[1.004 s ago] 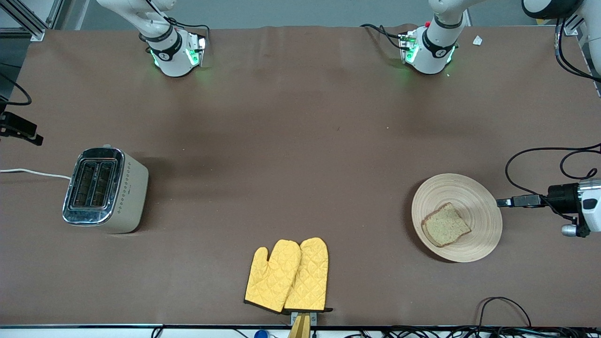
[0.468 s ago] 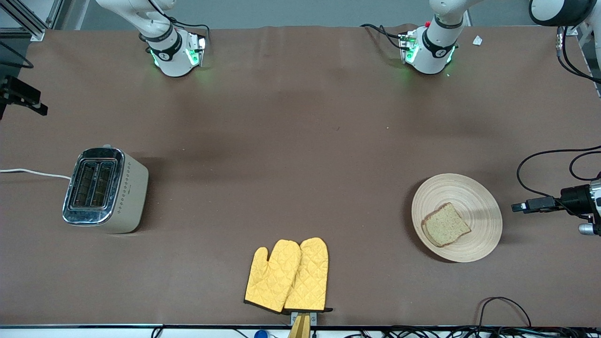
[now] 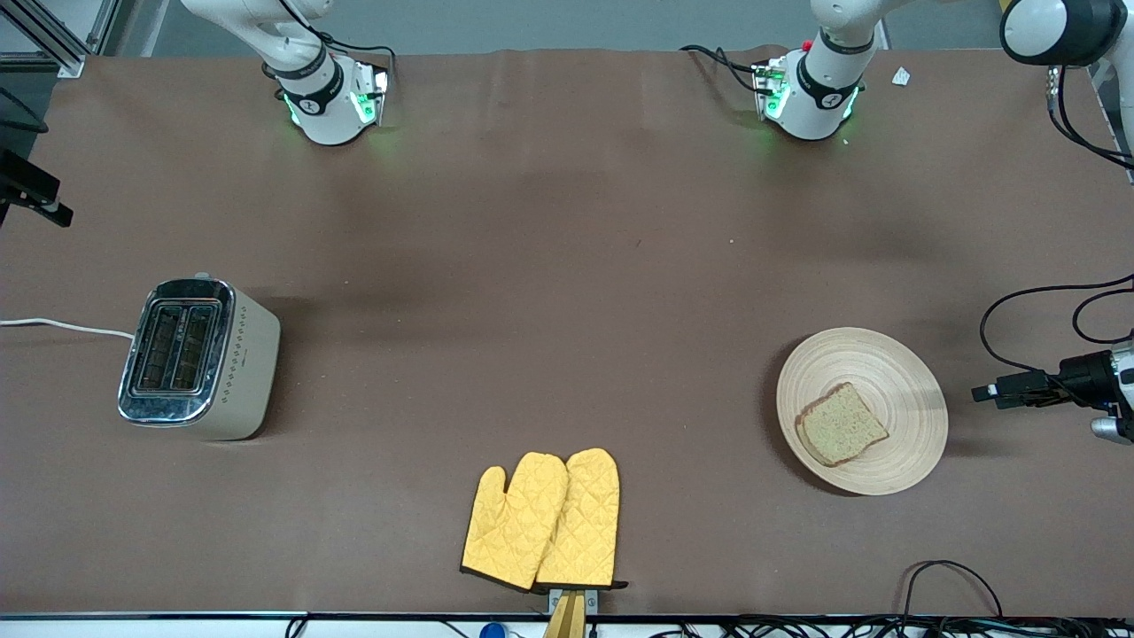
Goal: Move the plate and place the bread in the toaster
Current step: 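Grip the wooden plate's rim with the left gripper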
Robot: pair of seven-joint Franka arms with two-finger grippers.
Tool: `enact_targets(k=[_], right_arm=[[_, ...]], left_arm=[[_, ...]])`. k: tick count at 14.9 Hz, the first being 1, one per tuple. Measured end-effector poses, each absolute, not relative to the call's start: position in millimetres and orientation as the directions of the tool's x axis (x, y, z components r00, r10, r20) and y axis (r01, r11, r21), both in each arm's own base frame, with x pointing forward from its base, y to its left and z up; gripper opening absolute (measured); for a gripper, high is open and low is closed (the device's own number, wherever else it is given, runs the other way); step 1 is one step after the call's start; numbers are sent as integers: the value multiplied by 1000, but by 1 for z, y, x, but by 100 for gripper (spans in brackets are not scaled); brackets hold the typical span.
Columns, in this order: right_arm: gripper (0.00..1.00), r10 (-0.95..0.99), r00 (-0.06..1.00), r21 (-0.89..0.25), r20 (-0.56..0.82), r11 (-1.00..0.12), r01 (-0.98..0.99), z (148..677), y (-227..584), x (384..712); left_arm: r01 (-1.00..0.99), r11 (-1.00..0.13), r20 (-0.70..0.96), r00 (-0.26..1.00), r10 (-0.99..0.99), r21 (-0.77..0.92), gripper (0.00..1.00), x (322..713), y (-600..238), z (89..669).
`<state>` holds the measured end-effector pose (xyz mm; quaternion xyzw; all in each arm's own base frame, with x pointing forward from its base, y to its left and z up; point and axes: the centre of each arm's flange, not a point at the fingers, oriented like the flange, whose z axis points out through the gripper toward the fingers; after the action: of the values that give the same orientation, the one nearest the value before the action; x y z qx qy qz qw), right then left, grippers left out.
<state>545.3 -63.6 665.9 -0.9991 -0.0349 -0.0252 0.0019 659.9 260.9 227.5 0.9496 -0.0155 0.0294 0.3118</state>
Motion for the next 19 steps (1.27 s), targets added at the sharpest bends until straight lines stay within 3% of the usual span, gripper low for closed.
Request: enact_targets(k=[9, 15, 16, 19], right_arm=[[100, 79, 995, 1, 53, -997, 79, 650, -59, 560], [100, 79, 995, 2, 56, -997, 79, 650, -59, 560], [100, 79, 995, 3, 63, -997, 79, 651, -59, 561], [100, 93, 992, 6, 84, -996, 93, 653, -51, 564]], left_arm=[[-48, -786, 50, 999, -21, 616, 97, 643, 280, 179], [-24, -745, 48, 999, 11, 667, 86, 640, 277, 155], [-23, -735, 48, 999, 13, 677, 78, 639, 277, 155], [-1, -679, 46, 998, 48, 734, 74, 637, 274, 153]])
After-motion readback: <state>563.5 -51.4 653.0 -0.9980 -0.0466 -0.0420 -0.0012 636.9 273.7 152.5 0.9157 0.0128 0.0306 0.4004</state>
